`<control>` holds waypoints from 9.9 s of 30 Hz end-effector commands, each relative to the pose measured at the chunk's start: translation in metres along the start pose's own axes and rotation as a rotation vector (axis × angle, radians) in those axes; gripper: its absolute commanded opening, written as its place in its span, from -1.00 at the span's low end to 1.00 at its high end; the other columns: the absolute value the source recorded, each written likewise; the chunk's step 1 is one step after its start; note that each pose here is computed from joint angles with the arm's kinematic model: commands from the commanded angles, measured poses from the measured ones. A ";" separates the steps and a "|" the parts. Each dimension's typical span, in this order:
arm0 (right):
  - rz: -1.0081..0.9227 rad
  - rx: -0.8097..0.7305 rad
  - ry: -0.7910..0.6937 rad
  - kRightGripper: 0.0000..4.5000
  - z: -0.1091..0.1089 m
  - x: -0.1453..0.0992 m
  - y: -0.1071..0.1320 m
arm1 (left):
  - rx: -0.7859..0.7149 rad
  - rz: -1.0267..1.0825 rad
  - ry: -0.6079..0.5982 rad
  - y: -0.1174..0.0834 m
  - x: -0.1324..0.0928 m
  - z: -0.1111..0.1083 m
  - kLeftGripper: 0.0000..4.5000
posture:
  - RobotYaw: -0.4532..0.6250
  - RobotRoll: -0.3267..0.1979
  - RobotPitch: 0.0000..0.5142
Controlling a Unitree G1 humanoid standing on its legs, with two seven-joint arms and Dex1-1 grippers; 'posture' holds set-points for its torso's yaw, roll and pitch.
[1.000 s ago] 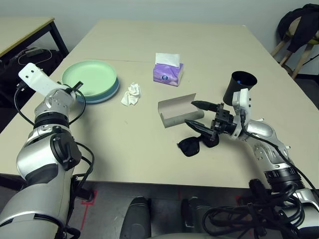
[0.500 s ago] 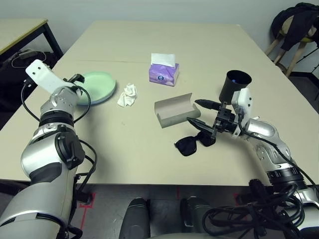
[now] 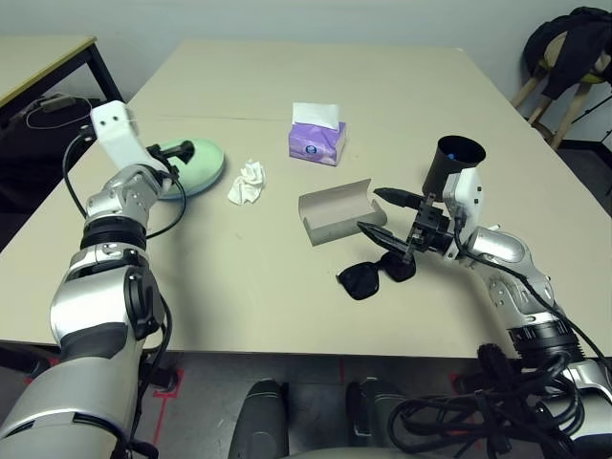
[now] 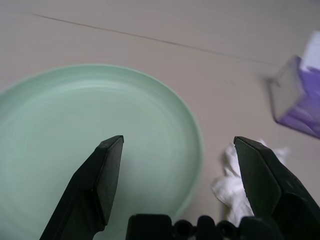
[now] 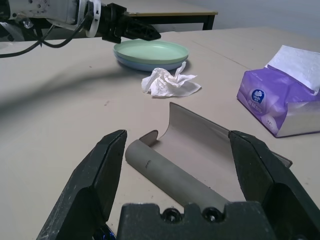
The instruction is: Organize and tidy the items on the table.
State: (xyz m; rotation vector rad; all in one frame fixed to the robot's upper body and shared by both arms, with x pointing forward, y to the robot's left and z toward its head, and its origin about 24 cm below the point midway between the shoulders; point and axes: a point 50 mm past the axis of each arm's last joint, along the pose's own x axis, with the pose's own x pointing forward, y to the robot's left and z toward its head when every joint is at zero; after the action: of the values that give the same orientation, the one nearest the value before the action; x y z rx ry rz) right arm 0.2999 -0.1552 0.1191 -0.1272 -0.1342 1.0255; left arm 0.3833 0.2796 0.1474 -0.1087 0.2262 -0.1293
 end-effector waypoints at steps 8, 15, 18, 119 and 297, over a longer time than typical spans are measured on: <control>-0.019 -0.019 0.009 1.00 0.004 -0.006 -0.002 | 0.299 -0.285 0.128 -0.016 -0.004 -0.007 0.99 | 0.00 0.25 -0.77; -0.025 -0.019 0.014 1.00 0.005 -0.009 -0.002 | 0.314 -0.298 0.162 -0.026 0.005 -0.012 0.99 | -0.01 0.25 -0.76; -0.045 0.001 0.051 1.00 0.000 -0.011 -0.004 | 0.281 -0.277 0.142 -0.032 0.011 -0.014 0.99 | -0.01 0.25 -0.76; -0.216 -0.045 0.015 1.00 0.012 0.014 -0.001 | 0.135 -0.544 -0.062 -0.027 -0.017 0.012 0.99 | 0.04 0.25 -0.72; 0.671 -0.822 0.926 -0.81 0.119 0.066 0.010 | 0.648 -1.181 -0.217 -0.093 -0.076 -0.034 1.00 | 0.06 0.25 -0.51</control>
State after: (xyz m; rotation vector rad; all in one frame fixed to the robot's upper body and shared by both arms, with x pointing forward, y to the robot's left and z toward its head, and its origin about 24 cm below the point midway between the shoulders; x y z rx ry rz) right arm 0.3027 -0.0884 0.2313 -1.4537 0.3998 1.4387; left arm 0.2907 0.1942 0.1414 0.4121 -0.1321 -1.3642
